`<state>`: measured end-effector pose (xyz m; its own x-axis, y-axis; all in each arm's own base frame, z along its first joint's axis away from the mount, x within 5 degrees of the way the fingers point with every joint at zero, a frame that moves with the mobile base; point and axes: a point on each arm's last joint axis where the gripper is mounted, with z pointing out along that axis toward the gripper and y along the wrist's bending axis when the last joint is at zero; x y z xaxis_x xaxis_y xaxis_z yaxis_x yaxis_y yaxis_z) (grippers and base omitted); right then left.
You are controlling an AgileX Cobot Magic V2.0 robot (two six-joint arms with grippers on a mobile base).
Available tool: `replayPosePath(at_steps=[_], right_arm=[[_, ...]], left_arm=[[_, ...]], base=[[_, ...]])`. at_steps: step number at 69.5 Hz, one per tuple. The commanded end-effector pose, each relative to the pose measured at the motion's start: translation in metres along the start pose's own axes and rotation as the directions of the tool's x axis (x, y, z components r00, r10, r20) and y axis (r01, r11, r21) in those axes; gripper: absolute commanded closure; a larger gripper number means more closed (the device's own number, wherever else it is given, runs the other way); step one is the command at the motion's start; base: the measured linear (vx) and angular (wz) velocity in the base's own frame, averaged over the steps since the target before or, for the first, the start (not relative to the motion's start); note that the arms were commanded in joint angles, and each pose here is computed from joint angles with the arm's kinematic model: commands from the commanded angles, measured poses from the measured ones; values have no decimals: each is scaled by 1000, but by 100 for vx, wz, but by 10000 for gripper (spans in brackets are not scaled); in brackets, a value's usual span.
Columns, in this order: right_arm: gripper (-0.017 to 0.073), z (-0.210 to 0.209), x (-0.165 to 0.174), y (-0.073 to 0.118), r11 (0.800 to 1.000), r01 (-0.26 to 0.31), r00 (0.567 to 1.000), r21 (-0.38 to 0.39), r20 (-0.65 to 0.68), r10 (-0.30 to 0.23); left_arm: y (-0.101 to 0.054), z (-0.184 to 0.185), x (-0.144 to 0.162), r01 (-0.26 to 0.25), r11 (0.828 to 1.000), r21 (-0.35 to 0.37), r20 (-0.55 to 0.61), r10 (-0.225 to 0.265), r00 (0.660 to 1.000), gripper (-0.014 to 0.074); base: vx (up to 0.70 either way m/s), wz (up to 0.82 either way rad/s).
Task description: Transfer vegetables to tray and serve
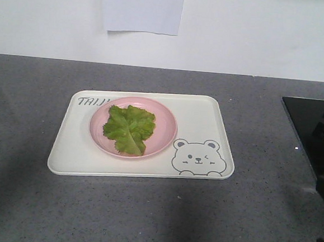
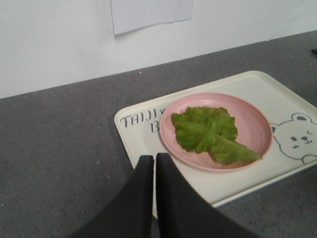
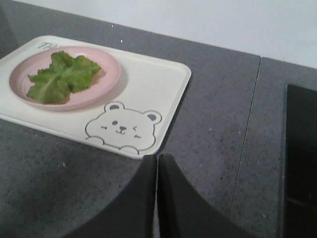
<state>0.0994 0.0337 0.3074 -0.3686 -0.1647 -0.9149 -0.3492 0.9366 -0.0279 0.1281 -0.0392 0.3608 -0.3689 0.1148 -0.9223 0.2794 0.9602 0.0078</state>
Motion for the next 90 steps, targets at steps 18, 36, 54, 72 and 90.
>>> replayPosePath(at_steps=[18, 36, 54, 72, 90], right_arm=[[564, -6, 19, 1, 1000, 0, 999, 8, 51, 0], [564, -5, 19, 1, 1000, 0, 999, 6, 44, 0], [564, -5, 19, 1, 1000, 0, 999, 6, 45, 0], [564, -5, 19, 1, 1000, 0, 999, 6, 44, 0], [564, -5, 20, 1, 1000, 0, 999, 5, 37, 0]], left_arm=[[-2, -10, 31, 14, 1000, 28, 209, -19, 978, 601], [-1, -9, 32, 12, 1000, 26, 198, -17, 980, 601], [-1, -9, 32, 12, 1000, 26, 198, -17, 980, 601], [0, -12, 36, 0, 1000, 14, 214, -3, 977, 601], [8, -10, 87, 48, 997, -61, 314, -26, 949, 601]], base=[[0, 0], [0, 0], [0, 0], [0, 0], [0, 0]])
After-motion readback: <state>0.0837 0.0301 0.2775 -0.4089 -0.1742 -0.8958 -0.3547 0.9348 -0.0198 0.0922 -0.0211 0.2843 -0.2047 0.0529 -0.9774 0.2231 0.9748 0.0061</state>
